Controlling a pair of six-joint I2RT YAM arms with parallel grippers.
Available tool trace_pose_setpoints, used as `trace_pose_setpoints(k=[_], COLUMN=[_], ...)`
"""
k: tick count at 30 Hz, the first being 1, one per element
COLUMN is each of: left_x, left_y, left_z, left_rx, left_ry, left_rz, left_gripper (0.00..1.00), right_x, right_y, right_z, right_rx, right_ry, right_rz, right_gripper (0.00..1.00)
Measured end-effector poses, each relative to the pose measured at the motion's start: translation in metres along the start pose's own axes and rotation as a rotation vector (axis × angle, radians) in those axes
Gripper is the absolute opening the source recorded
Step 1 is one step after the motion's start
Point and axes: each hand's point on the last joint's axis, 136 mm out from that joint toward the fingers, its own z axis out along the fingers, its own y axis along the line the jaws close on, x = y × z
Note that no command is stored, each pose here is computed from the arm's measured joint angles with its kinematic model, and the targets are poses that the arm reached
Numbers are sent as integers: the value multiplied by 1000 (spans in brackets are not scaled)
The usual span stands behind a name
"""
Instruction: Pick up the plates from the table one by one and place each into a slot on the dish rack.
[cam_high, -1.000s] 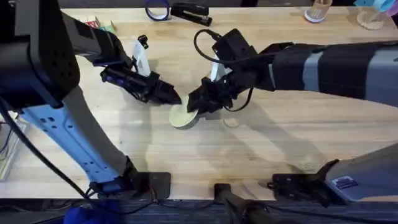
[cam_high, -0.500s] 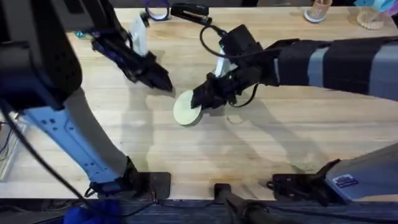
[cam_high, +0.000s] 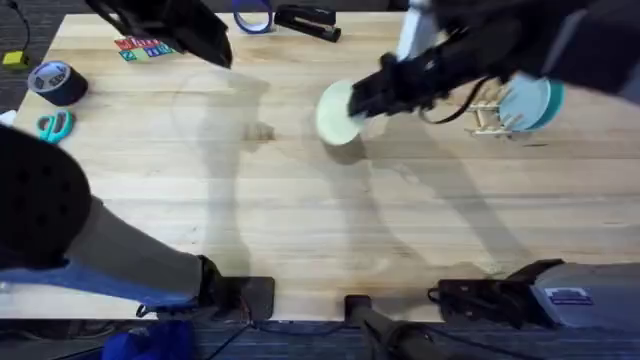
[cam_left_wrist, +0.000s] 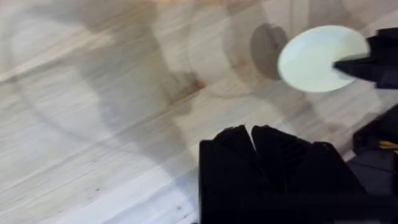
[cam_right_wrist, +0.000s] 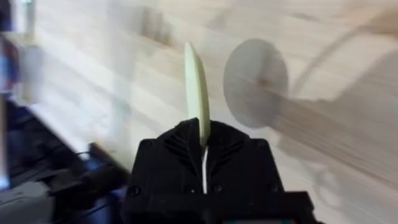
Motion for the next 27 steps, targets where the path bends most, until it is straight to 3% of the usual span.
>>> trace_pose_setpoints(k=[3,4,9,14,19,27], left_x=[-5,-6,-5,-4,-4,-4], left_y=[-3,-4,-7,-4,-4,-4], left_z=[-18,-23,-29,-29,-29,-29], left_rx=[-49,-59,-73,-82,-84,-84], left_ry=[-43,-54,-59,-54,-53,-53], left_rz=[19,26,20,15,15,15], left_gripper=[106,165,942,992,992,992], right_x=[-11,-15,-39,-54,-50,-38], right_y=[-11,-15,-42,-77,-116,-167], right_z=[-31,-41,-109,-188,-252,-289], right_rx=[119,156,377,615,841,1013], right_ry=[-41,-56,-156,-271,-328,-254], right_rz=[-52,-66,-102,-103,-78,-64], right_gripper=[31,31,31,31,31,32])
